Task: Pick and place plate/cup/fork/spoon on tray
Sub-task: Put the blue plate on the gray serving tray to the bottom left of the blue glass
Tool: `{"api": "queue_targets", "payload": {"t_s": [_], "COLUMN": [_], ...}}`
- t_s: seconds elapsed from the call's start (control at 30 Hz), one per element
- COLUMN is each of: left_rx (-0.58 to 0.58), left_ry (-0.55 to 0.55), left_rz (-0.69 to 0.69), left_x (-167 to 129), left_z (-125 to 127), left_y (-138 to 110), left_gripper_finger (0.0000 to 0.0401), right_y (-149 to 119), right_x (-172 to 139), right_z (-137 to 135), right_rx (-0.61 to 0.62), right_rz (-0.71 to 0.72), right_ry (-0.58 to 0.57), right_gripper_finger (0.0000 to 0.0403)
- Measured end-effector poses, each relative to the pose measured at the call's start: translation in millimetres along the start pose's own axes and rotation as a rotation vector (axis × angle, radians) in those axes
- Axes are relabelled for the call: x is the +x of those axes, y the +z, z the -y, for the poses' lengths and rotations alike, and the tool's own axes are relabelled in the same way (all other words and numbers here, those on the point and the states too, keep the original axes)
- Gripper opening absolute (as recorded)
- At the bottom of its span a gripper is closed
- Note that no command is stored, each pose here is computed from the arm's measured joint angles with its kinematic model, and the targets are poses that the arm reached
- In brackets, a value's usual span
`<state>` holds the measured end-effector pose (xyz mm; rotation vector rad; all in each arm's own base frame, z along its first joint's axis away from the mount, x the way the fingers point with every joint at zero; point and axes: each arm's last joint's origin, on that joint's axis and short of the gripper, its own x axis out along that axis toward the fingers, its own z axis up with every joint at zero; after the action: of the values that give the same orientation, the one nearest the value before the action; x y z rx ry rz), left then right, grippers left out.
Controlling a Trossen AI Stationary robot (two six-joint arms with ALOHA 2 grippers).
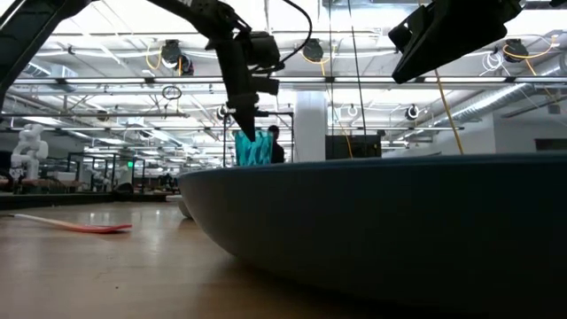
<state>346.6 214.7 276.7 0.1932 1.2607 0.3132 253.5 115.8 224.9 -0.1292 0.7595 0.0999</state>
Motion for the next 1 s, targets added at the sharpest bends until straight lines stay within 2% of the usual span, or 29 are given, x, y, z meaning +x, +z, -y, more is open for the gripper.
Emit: {"api": "queue_targets", "payload": {"t_s": [0.13,0.3,0.47,0.57,0.7,0.87,1.0], "left_rx": [0.029,0.000,-0.070,-0.069,0.019,0.153,0.152], "left_ry": [0.095,0.097,0.026,-0.032,-0.084,-0.145,-0.181], "left_rz": [-0.024,0.048,0.099,0.118,0.154,0.195,0.241], "left_x": [-23.5,-66.4,-111.4,-131.9,-140.4,-131.2,-124.1], "left_z": [11.0,31.3,63.2,90.3,134.1,191.0,225.5], "left_y": [1.6,2.1,-5.0,-9.1,-13.8,-25.2,-32.3], "left_gripper_finger": [0.0129,0.0129,0.0129,0.0129,0.0129,0.0129,0.0129], "right_y": [0.1,0.9,1.4,1.5,1.0,16.7,23.6], "right_x": [0.0,0.1,-0.2,-0.2,-5.4,-21.9,-30.6], "right_z": [0.0,0.8,3.8,4.0,0.4,-19.5,-47.7], "right_rx": [0.001,0.005,0.070,0.117,0.156,0.200,0.223], "right_rz": [0.001,0.013,0.035,0.040,-0.007,0.009,0.002], "right_ry": [0.000,-0.035,-0.135,-0.136,-0.105,-0.029,0.101], "right_gripper_finger": [0.0020,0.0020,0.0020,0.0022,0.0035,0.0063,0.0074]}}
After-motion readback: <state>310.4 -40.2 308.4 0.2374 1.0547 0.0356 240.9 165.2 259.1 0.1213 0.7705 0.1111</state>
